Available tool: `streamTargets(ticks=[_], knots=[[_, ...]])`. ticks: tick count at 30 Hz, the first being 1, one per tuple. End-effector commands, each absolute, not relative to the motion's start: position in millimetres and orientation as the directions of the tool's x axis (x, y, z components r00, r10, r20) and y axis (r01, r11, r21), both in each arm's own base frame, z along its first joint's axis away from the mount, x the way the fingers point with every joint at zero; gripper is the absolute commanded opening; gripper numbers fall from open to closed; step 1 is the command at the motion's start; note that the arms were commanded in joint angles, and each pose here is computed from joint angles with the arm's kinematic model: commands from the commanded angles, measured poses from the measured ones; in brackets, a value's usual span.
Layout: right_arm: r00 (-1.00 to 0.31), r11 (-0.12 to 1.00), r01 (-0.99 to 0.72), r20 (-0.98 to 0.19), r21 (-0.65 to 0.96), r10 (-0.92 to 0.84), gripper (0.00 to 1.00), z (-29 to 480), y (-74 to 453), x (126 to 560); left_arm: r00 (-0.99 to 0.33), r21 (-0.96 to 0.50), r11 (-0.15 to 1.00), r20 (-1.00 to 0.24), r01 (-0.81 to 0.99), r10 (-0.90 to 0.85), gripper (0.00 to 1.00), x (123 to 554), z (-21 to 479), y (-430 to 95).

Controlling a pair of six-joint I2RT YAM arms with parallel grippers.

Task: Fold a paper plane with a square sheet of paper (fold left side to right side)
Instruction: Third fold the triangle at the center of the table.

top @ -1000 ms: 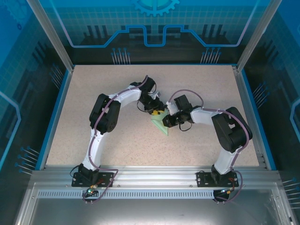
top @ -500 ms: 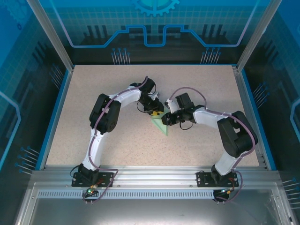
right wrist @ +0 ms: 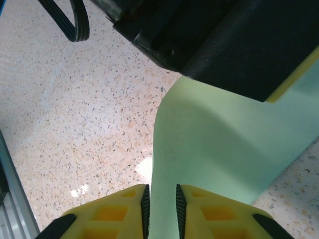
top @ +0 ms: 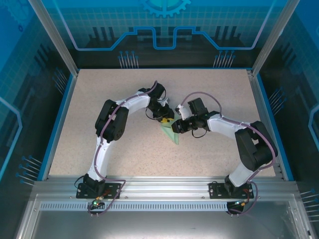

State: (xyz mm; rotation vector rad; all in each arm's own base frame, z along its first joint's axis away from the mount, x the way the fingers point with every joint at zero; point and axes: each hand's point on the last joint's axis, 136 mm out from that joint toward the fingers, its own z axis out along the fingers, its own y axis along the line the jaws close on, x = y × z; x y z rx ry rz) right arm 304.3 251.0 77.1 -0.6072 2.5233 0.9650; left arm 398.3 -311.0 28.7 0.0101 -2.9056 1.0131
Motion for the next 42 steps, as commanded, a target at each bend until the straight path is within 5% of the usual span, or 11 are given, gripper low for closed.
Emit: streamTargets(ticks=[1,5,42], knots=[[-0.846,0.649,-0.510,-0.465,0.565,-0.260,0.17,80,250,299,-0.996,-0.605,0.795,0.092,-0.045,0.014,0.35,393,15,-309],[-0.844,0.633,-0.518,-0.465,0.576,-0.268,0.00,81,253,297,-0.996,-0.604,0.796,0.091,-0.045,0.013,0.35,393,15,-309],[-0.912,0.750,-0.389,-0.341,0.535,-0.229,0.00,20,234,333,-0.995,-0.599,0.799,0.101,-0.051,0.012,0.33,390,10,-308]])
